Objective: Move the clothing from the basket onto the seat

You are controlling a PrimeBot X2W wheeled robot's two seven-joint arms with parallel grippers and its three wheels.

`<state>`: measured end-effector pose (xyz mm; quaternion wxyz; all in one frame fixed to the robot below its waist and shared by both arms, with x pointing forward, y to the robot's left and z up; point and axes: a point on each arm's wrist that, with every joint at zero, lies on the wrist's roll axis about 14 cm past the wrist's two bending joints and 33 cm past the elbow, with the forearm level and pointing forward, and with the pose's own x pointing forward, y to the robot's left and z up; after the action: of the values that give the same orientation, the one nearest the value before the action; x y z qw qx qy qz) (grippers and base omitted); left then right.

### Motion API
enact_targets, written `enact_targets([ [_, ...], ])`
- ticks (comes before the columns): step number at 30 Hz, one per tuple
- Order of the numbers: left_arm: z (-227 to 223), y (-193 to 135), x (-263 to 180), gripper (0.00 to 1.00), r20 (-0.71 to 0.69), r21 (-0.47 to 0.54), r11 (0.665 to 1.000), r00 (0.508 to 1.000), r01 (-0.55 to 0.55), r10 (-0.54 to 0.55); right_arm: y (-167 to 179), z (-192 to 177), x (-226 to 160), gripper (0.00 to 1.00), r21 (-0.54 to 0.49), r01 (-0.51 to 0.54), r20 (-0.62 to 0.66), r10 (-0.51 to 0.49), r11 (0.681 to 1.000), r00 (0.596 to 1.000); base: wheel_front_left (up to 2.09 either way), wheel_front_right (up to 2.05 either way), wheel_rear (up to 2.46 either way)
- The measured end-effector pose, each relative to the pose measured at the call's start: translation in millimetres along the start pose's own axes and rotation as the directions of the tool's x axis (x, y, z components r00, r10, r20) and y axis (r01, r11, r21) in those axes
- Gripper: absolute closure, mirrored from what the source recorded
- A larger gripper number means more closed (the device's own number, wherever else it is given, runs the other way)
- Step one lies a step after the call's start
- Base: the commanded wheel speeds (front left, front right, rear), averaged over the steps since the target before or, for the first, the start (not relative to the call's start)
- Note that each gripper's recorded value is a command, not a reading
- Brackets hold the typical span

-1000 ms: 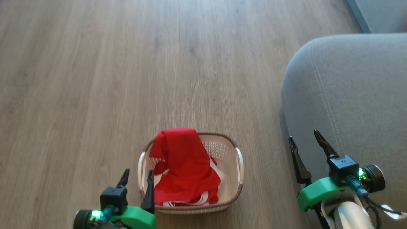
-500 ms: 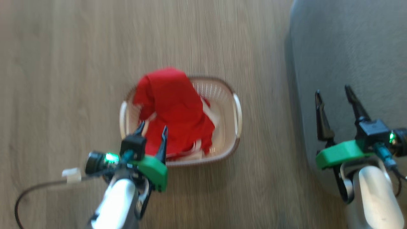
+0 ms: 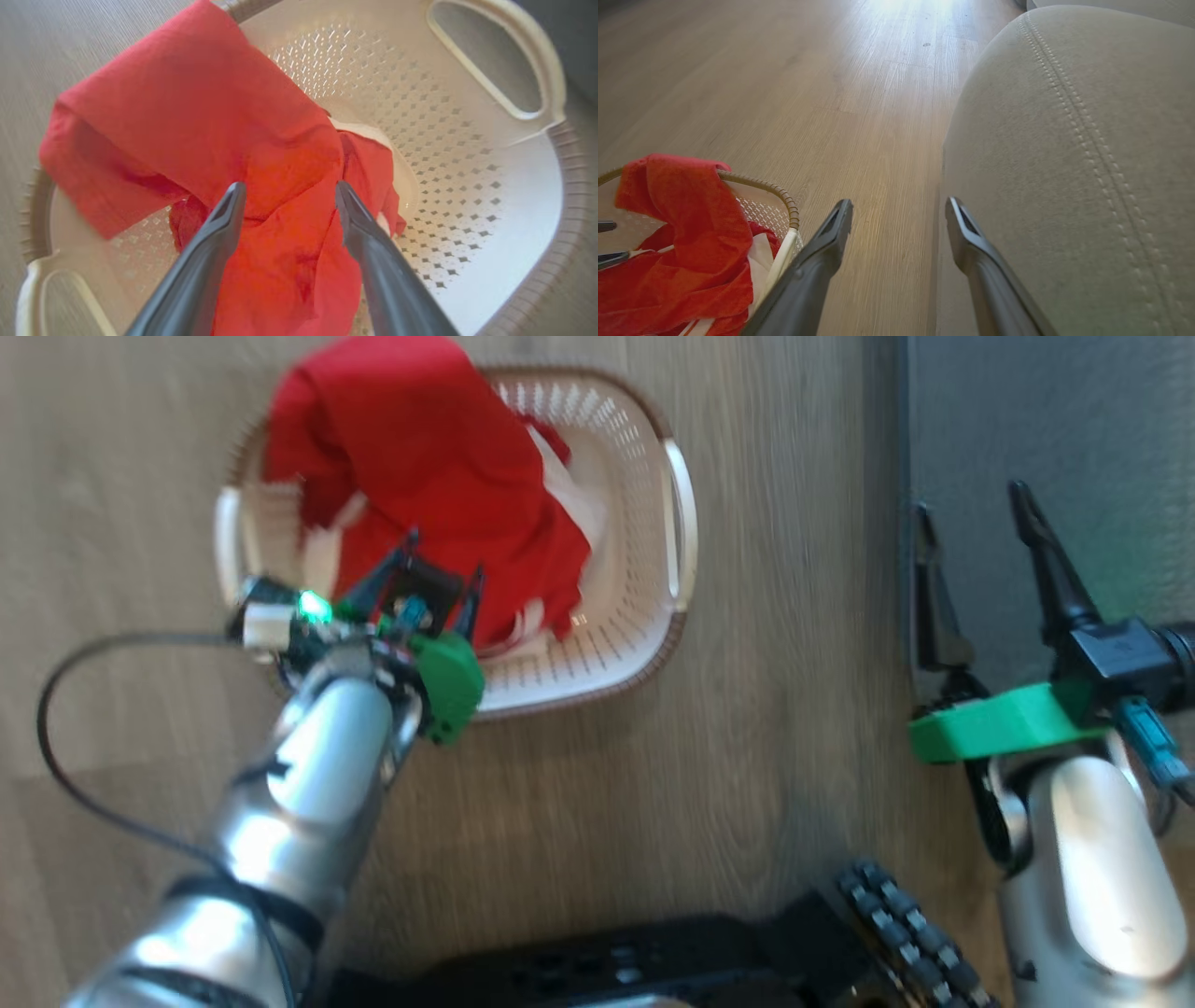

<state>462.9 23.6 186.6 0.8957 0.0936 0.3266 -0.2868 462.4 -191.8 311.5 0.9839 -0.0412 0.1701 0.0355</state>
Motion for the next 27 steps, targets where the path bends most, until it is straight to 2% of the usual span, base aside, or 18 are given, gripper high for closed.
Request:
enact_targets([
  [6, -28.9, -1.4, 41.4, 0.00, -0.087, 0.098, 0.991, 0.993, 0.092, -0.084, -2.5, -23.9, 10.8, 0.00, 0.021, 0.004, -0.040, -0.003, 1.000, 0.999, 0.00, 0.00, 0.00],
  [15, -55.4, -40.0, 77.9, 0.00, -0.165, 0.086, 0.971, 0.964, 0.225, -0.209, -12.2, -43.5, -2.5, 0.00, 0.029, 0.029, -0.099, -0.026, 0.999, 0.995, 0.00, 0.00, 0.00],
  [19, -58.8, -44.3, 86.6, 0.00, -0.197, 0.112, 0.965, 0.957, 0.238, -0.213, -13.6, -44.3, -3.3, 0.00, 0.034, 0.035, -0.099, -0.032, 0.999, 0.995, 0.00, 0.00, 0.00],
  [27, -80.7, -35.5, 88.4, 0.00, -0.331, 0.169, 0.963, 0.933, 0.209, -0.144, -13.1, -48.5, -8.9, 0.00, 0.042, 0.041, -0.113, -0.036, 0.998, 0.993, 0.00, 0.00, 0.00],
])
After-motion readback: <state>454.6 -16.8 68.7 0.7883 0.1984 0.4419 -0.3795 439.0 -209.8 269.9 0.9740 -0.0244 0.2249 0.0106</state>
